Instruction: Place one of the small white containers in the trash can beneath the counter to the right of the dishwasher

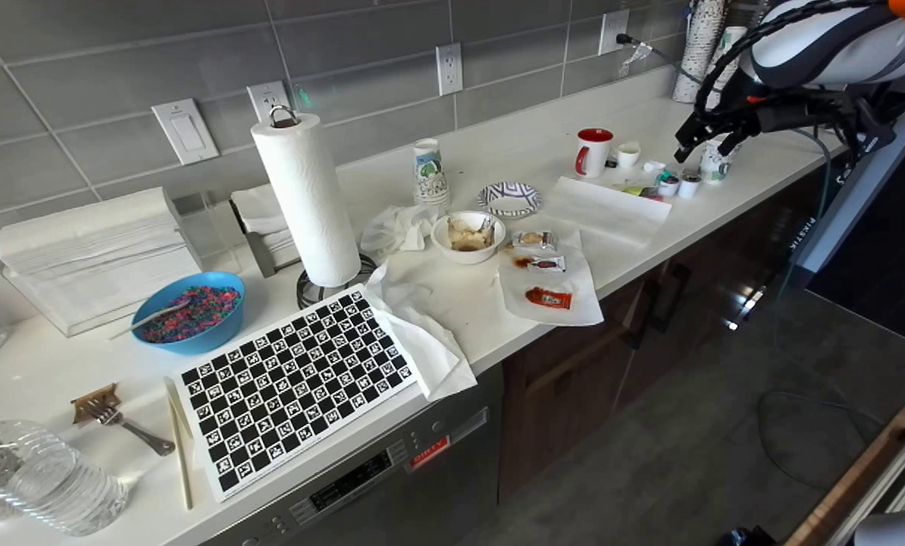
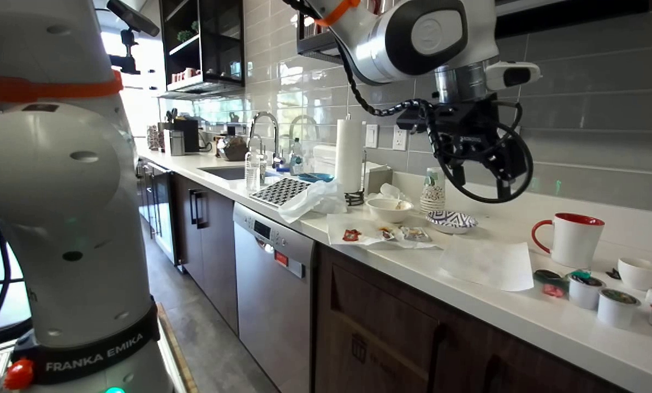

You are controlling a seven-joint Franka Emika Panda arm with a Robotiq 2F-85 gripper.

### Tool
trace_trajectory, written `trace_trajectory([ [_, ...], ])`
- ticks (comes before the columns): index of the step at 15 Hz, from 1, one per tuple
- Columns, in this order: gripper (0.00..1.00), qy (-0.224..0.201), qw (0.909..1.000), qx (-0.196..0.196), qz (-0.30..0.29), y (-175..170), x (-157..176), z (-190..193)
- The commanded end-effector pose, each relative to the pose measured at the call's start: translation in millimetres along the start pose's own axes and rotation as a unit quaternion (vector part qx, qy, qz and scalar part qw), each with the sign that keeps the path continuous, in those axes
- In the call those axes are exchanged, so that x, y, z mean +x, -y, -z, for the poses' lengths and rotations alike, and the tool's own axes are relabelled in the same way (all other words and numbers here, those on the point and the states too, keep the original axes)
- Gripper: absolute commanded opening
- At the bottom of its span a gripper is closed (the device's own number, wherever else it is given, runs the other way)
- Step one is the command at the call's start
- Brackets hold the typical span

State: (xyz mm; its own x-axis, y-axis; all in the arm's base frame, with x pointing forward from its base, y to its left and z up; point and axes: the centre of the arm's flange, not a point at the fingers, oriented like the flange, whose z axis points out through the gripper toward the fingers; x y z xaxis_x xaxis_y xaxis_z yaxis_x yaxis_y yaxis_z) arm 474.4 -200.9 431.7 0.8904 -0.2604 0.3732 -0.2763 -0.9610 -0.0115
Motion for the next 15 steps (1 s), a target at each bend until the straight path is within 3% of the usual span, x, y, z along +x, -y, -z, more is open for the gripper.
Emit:
trace_trajectory([
  [1,1.0,0.007,0.9996,-0.015,-0.024,-42.9,9.4,-20.2],
  [5,1.0,-0.005,0.9984,-0.017,-0.054,-90.6,9.1,-38.1],
  [6,1.0,0.001,0.9987,-0.02,-0.047,-72.4,-0.2,-22.2],
  [11,1.0,0.002,0.9983,-0.024,-0.053,-85.4,3.0,-30.6],
  [15,1.0,-0.005,0.9972,-0.031,-0.069,-120.7,6.6,-54.6],
])
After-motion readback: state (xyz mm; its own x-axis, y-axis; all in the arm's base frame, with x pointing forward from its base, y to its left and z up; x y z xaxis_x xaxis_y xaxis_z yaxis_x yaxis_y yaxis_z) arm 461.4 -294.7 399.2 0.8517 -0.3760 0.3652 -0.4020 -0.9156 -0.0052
